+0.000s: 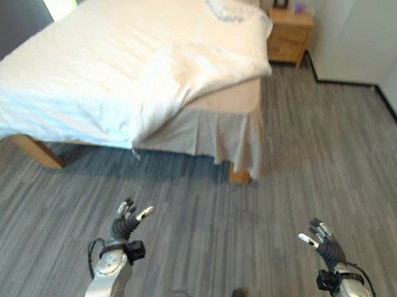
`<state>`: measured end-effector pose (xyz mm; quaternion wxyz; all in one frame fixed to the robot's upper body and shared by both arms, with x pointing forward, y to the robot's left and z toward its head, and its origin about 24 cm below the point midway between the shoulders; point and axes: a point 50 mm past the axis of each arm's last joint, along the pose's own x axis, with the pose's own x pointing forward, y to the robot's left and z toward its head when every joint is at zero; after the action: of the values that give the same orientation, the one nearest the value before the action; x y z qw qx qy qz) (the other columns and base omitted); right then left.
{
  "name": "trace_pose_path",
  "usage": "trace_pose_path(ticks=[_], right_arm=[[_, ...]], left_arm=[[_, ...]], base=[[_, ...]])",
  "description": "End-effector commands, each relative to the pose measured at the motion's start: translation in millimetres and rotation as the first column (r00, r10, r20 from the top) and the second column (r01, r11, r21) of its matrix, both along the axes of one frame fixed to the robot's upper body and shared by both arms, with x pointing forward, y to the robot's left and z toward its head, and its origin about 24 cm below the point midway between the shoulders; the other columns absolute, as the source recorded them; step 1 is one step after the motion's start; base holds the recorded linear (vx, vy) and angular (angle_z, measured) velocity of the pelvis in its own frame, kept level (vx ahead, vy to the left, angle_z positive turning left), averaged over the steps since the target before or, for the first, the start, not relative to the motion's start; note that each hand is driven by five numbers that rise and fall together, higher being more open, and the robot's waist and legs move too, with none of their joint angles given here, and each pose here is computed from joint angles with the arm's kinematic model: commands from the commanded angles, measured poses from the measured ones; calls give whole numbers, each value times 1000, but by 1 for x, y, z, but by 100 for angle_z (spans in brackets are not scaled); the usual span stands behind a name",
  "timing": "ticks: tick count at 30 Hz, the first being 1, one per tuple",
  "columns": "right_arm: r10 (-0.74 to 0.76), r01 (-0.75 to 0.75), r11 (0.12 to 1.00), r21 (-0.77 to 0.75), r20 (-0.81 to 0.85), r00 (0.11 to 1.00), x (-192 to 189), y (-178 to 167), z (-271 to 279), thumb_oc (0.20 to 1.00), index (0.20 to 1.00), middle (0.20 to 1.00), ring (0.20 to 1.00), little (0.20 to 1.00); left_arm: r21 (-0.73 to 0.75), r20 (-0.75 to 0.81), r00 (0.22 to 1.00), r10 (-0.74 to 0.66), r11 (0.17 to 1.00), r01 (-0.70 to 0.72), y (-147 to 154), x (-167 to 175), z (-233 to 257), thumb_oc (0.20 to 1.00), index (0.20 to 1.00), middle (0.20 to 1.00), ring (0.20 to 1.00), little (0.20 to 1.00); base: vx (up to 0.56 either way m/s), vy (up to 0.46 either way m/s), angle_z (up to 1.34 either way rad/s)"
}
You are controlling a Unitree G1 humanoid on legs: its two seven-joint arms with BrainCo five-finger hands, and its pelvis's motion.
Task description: Making the bed.
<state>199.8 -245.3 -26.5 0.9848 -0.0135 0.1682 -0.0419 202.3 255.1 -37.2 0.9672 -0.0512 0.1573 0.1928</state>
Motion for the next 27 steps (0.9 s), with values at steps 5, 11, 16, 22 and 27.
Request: trace_pose_path(ticks=[5,11,16,22,27], right_arm=[[-17,25,998,-65,123,992,12,-12,25,1000,1000,1000,1000,1000],[18,-11,997,-75,87,996,7,-3,17,1000,1000,1000,1000,1000],[21,-17,998,-53,84,996,9,10,11,1000,1000,1000,1000,1000],[-10,17,997,-78,90,996,3,1,14,1000,1000,1000,1000,1000],[-4,9,997,-83,65,998,-4,-2,10,1000,1000,1000,1000,1000]], left_arm=[[-73,132,990,44,997,-34,1,8,16,1000,1000,1000,1000,1000],[-87,134,987,85,993,-74,5,5,15,1000,1000,1000,1000,1000],[-37,156,984,86,996,-81,9,16,25,1000,1000,1000,1000,1000],[22,166,986,3,1000,-7,6,33,32,1000,1000,1000,1000,1000],[53,141,988,-62,997,55,-2,33,28,1000,1000,1000,1000,1000]], base=[[545,3,-4],[488,79,-20],[231,217,5],[272,6,70],[213,-111,87]])
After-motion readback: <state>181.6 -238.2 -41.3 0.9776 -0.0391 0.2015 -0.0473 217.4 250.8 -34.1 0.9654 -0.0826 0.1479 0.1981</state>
